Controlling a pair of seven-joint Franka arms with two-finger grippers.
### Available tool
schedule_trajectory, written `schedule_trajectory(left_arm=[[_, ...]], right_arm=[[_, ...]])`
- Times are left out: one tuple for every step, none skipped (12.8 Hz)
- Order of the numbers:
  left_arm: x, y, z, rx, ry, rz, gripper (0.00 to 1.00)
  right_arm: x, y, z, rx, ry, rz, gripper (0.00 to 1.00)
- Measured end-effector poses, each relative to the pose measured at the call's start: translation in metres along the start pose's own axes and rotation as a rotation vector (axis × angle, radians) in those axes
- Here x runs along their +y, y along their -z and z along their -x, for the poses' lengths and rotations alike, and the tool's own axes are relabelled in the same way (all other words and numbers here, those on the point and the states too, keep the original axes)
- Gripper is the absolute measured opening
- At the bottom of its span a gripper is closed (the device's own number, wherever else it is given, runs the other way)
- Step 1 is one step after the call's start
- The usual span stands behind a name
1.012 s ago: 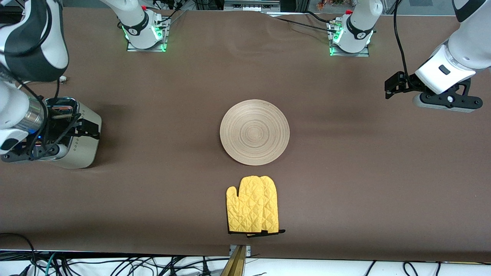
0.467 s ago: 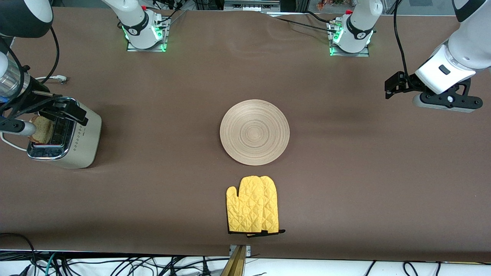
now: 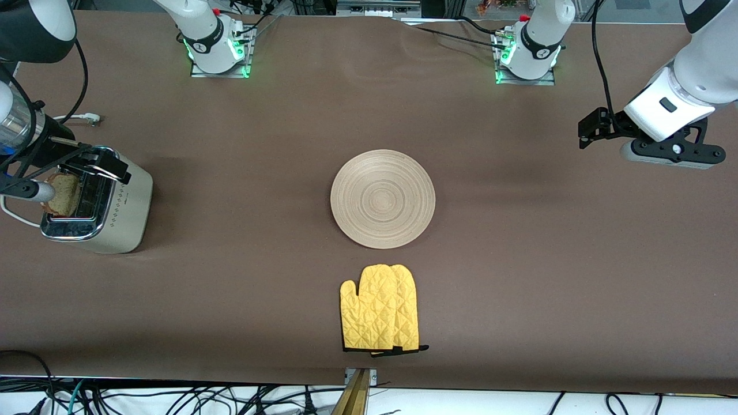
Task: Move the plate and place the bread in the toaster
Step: 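Open the right gripper and raise it away from the toaster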
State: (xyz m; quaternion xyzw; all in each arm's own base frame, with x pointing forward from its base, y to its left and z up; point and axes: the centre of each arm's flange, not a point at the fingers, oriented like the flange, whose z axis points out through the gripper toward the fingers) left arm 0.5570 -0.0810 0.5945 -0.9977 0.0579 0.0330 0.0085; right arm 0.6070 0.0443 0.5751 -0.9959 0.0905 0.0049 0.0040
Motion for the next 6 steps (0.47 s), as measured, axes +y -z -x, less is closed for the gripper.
schedule_trajectory(left_arm=[[0.0000,0.0000,0.0000,0.000,0.000,0.000,1.00],[0.0000,0.0000,0.0000,0.000,0.000,0.000,1.00],[0.0000,0.0000,0.0000,0.000,0.000,0.000,1.00],[0.0000,0.0000,0.0000,0.000,0.000,0.000,1.00],[0.0000,0.0000,0.0000,0.000,0.000,0.000,1.00],[0.0000,0.0000,0.0000,0.000,0.000,0.000,1.00]], right_arm=[[-0.0031,0.0006,0.0014,-0.002,0.006,0.001,1.00],[-0.0054,0.0018,0.0024,-0.001,0.011,0.004,1.00],[-0.0064,0.0028,0.0028,0.000,0.017,0.008,1.00],[-0.0064,0.0028,0.0029,0.000,0.030,0.010,1.00],[-0.0058,0.0027,0.0030,-0.001,0.046,0.013,1.00],[-0.0042,0.0027,0.0026,-0.002,0.058,0.013,1.00]])
